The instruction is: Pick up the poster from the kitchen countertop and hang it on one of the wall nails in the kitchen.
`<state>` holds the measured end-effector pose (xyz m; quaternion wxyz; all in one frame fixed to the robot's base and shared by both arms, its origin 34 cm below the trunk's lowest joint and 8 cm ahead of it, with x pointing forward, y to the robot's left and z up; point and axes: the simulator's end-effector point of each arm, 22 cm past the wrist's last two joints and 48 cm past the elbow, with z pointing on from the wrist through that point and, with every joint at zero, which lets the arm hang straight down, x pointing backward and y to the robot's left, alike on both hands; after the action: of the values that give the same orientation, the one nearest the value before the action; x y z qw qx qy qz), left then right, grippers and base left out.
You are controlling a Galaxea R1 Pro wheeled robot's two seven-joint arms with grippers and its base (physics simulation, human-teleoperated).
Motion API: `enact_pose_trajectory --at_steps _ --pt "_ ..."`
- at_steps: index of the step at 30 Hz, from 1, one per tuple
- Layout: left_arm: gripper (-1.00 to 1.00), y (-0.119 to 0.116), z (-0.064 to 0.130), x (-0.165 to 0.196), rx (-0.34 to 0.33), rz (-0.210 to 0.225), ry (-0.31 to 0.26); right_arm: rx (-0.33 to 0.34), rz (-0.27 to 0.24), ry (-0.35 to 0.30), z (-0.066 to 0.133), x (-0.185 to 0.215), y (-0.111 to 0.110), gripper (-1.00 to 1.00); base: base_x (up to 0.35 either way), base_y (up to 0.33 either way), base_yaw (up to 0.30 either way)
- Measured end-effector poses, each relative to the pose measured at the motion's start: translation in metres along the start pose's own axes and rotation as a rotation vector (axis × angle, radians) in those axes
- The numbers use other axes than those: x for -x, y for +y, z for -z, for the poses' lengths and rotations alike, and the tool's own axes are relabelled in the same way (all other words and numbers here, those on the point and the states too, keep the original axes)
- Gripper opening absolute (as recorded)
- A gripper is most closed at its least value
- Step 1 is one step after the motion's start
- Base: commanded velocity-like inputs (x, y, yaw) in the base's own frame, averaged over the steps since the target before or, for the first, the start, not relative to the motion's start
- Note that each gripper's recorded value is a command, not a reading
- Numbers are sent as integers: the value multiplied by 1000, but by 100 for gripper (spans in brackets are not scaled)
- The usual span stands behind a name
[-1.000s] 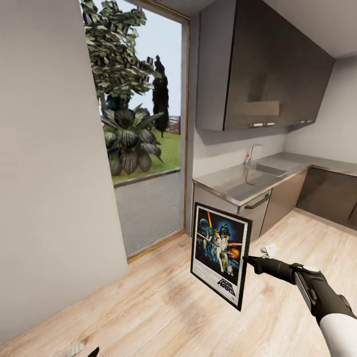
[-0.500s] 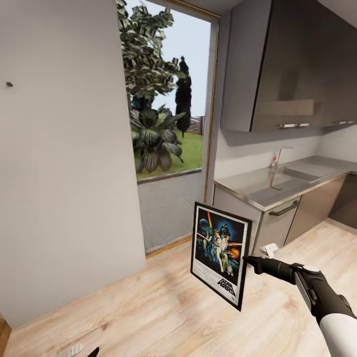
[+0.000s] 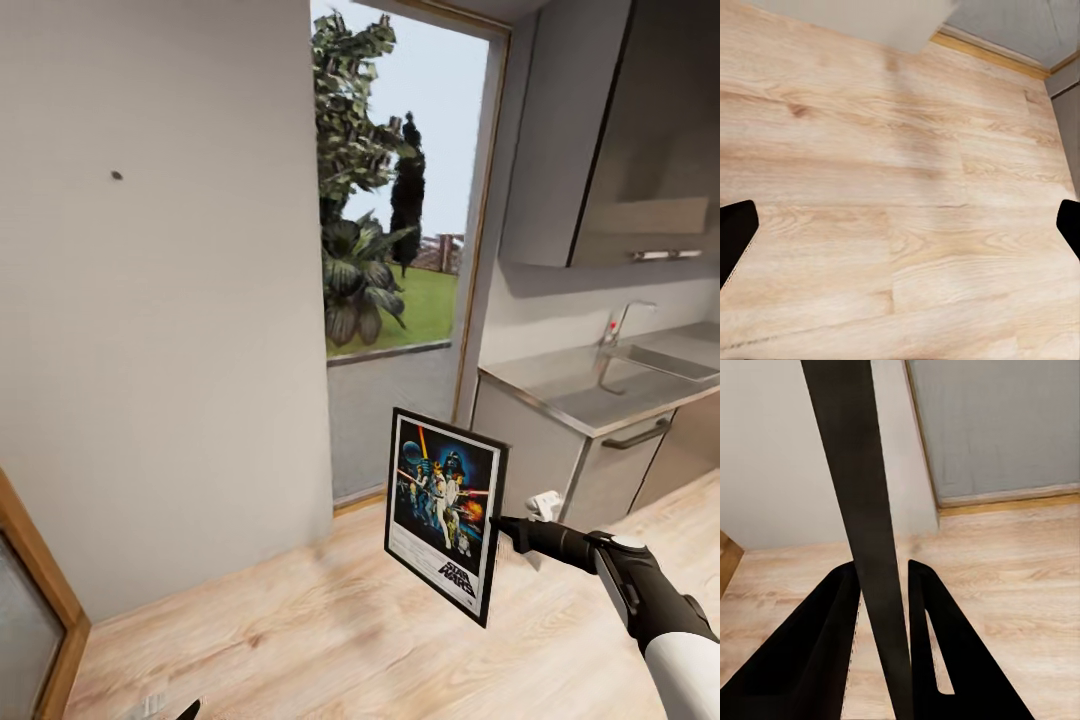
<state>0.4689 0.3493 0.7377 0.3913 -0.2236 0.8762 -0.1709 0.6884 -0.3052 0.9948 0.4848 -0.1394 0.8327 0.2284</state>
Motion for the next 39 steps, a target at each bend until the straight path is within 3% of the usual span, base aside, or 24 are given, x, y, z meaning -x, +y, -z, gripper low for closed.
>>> enact_pose_trajectory --at_steps 15,33,39 --pt "100 0 0 0 0 0 0 -1 1 1 0 0 0 -100 -2 6 277" --pt "100 0 0 0 0 0 0 -4 -1 0 0 0 -1 -100 0 0 40" --pt "100 0 0 0 0 0 0 -7 0 1 0 0 -1 -100 0 0 224"
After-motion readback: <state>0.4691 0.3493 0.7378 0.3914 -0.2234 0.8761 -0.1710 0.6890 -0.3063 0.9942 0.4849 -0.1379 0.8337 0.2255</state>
